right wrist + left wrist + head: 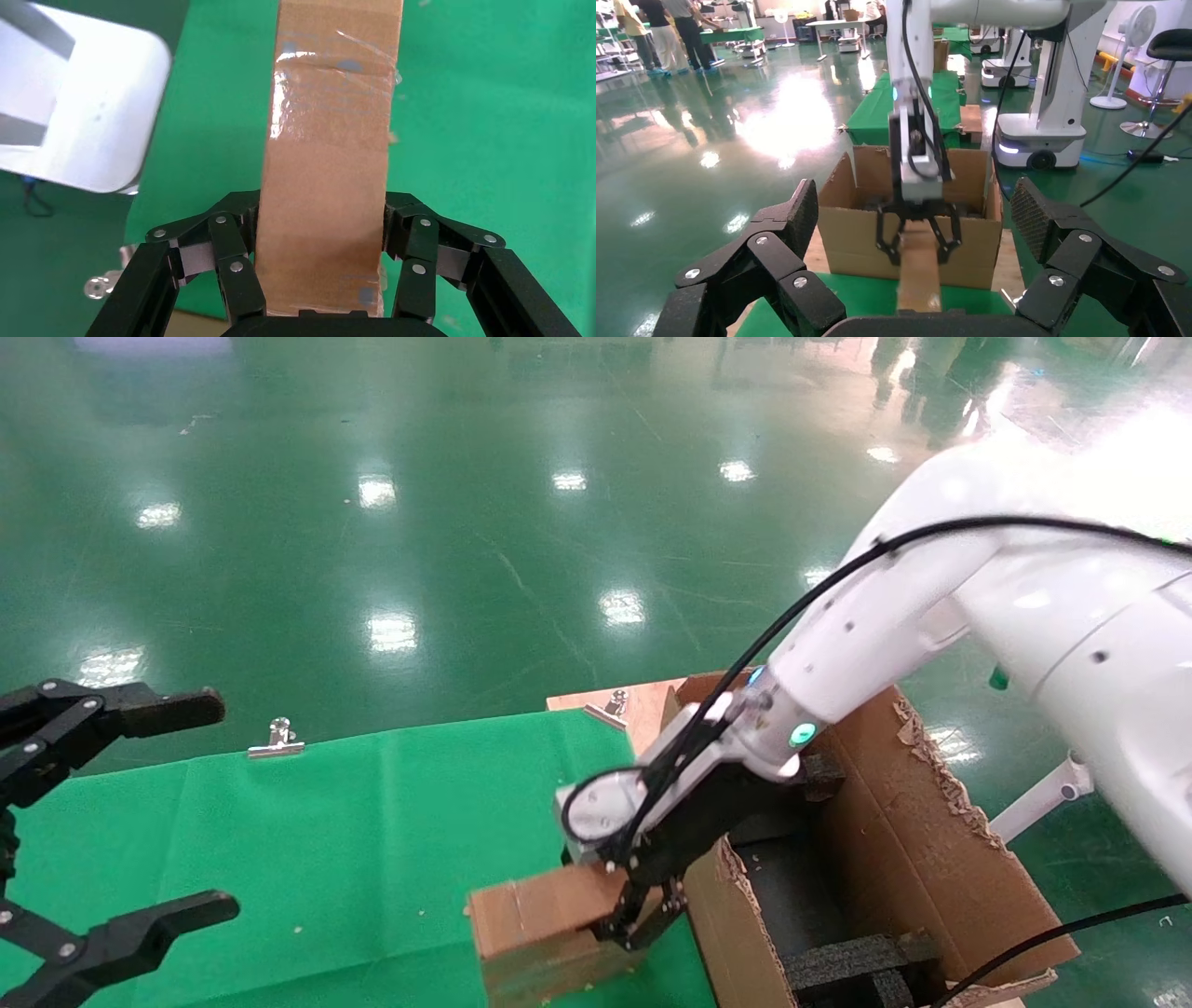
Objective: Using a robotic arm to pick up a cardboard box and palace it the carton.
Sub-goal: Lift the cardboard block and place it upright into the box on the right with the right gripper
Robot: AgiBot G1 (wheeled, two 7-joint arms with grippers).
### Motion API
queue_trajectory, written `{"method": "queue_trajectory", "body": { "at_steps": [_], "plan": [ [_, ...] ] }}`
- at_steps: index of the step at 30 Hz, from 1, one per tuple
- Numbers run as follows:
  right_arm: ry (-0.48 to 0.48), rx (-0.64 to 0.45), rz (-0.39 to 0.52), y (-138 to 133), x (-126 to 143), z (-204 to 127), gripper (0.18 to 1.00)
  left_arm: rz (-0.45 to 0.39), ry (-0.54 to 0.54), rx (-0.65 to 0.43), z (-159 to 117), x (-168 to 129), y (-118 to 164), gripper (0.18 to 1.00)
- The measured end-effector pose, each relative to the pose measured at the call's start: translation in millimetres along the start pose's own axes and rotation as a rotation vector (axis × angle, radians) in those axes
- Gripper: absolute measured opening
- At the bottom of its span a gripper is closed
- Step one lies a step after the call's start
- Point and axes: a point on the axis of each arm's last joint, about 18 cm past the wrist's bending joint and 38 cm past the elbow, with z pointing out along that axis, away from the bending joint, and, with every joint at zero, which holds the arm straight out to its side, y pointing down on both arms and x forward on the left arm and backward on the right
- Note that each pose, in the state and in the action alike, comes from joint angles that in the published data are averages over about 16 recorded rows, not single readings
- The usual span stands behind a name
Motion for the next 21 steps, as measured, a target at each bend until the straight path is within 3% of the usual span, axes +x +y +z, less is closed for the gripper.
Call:
{"method": "queue_trajectory", "body": {
  "at_steps": [13, 21],
  "plan": [
    [0.176, 0.039, -0.07, -25.7, 10.1, -103.2, 0.348, 0.0, 0.0, 0.0, 0.0, 0.0, 0.0, 1.0],
    [0.253, 0.005, -0.072, -18.8, 2.4, -151.9, 0.336, 0.0, 0.0, 0.0, 0.0, 0.0, 0.0, 1.0]
  ]
}}
